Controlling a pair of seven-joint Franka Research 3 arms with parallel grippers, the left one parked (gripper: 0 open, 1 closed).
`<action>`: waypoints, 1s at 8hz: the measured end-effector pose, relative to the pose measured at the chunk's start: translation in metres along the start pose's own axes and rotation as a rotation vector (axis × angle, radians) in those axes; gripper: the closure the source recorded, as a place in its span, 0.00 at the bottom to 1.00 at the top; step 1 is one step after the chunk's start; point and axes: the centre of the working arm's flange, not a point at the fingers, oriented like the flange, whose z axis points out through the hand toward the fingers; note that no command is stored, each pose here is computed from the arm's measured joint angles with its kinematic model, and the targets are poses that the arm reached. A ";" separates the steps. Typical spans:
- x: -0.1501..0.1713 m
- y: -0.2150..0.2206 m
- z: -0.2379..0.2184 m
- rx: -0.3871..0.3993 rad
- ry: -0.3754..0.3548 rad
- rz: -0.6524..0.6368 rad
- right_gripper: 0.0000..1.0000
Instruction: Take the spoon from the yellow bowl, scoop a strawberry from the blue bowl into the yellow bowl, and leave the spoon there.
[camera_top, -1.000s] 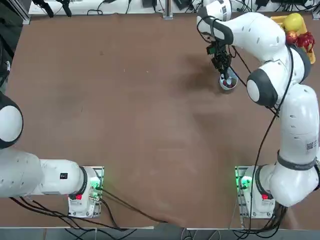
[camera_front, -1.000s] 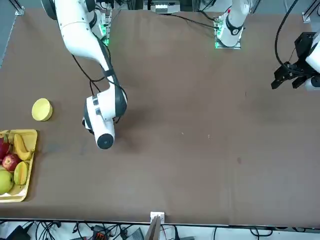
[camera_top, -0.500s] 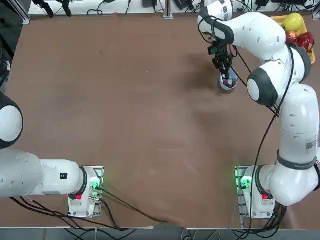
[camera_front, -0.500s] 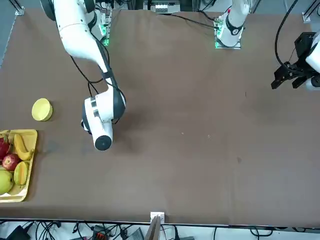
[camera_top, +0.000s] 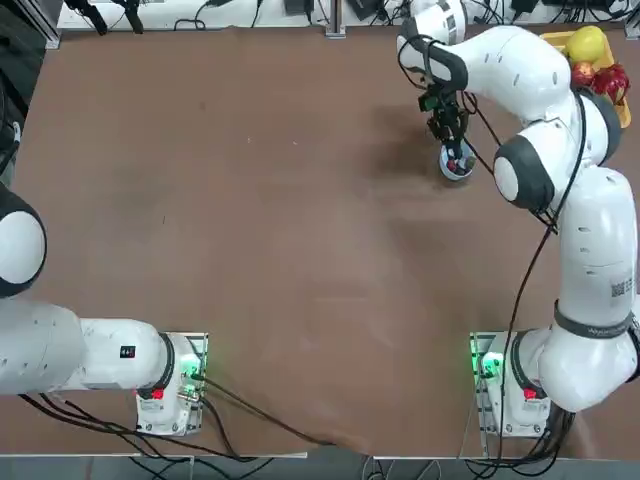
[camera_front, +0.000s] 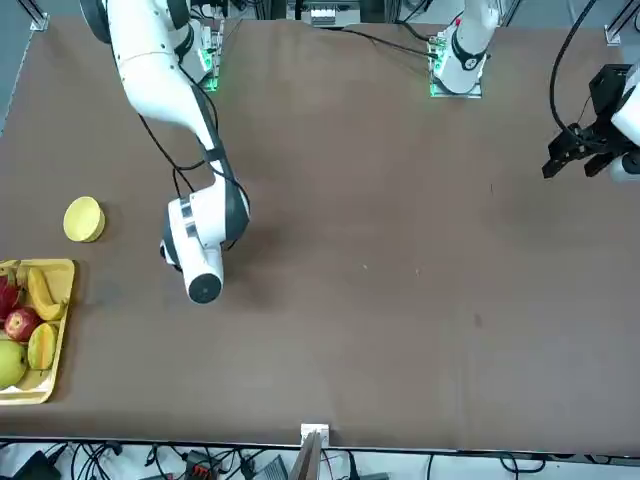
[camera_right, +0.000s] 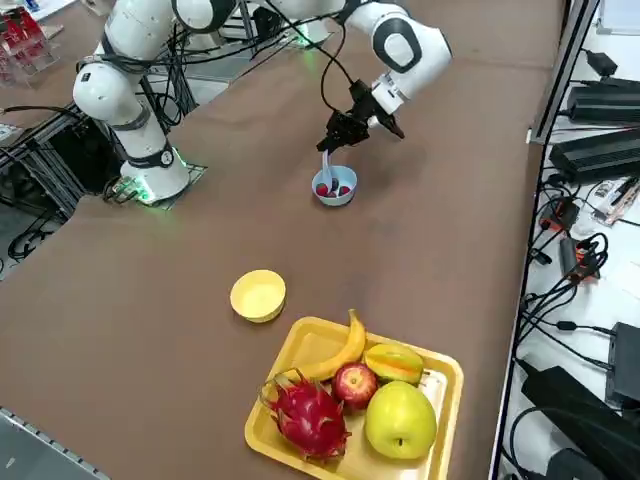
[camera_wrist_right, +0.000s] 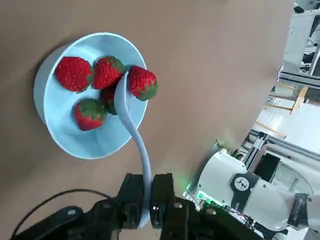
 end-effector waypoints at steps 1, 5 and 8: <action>0.000 -0.002 0.002 -0.005 0.001 0.000 0.88; 0.005 -0.009 0.012 -0.047 0.031 0.009 0.88; -0.007 -0.017 0.012 -0.071 0.079 -0.001 0.88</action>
